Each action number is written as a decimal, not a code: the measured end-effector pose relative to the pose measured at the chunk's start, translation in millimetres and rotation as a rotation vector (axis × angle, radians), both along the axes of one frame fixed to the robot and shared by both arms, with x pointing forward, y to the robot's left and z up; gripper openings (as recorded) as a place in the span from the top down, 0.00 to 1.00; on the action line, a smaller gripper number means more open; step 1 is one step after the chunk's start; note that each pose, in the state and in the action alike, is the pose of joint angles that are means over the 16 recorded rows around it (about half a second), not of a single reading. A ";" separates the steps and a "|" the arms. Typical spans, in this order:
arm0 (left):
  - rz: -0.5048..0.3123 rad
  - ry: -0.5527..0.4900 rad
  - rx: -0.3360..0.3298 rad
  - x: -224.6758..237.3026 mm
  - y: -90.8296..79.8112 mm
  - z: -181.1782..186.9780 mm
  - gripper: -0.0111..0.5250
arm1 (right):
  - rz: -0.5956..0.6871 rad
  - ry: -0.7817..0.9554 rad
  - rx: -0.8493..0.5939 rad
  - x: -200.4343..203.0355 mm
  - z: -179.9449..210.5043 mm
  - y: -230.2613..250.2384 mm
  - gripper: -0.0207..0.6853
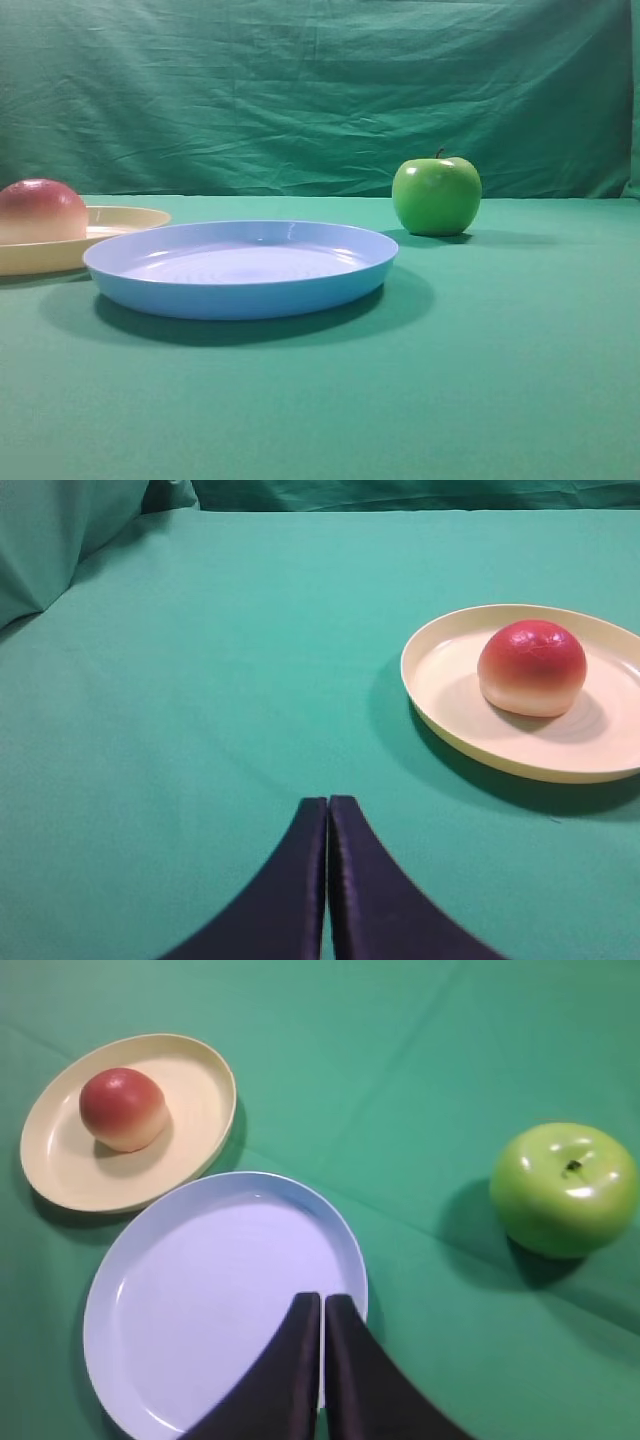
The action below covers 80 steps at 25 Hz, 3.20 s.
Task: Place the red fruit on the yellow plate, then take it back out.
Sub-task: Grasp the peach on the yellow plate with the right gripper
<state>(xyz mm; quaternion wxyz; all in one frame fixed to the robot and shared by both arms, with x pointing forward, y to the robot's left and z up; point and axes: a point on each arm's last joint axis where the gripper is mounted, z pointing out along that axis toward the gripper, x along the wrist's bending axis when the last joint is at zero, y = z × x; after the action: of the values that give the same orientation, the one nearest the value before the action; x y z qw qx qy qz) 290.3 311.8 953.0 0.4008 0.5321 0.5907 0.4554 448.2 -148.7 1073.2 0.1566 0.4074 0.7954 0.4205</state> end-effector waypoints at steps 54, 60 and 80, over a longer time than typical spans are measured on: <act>0.000 0.000 0.000 0.0 0.0 0.0 0.98 | 0.419 0.057 0.067 123.9 -94.3 261.7 0.05; 0.000 0.000 0.000 0.0 0.0 0.0 0.98 | 0.416 0.028 0.053 128.7 -112.8 268.9 0.02; 0.000 0.000 0.000 0.0 0.0 0.0 0.98 | 0.508 -0.064 -0.061 136.2 -160.6 276.4 0.22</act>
<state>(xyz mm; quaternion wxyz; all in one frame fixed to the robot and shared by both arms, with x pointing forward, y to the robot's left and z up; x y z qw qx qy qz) 290.3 311.8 953.0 0.4008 0.5321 0.5907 0.4554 584.4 127.7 912.6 0.0834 0.1763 0.8792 0.4346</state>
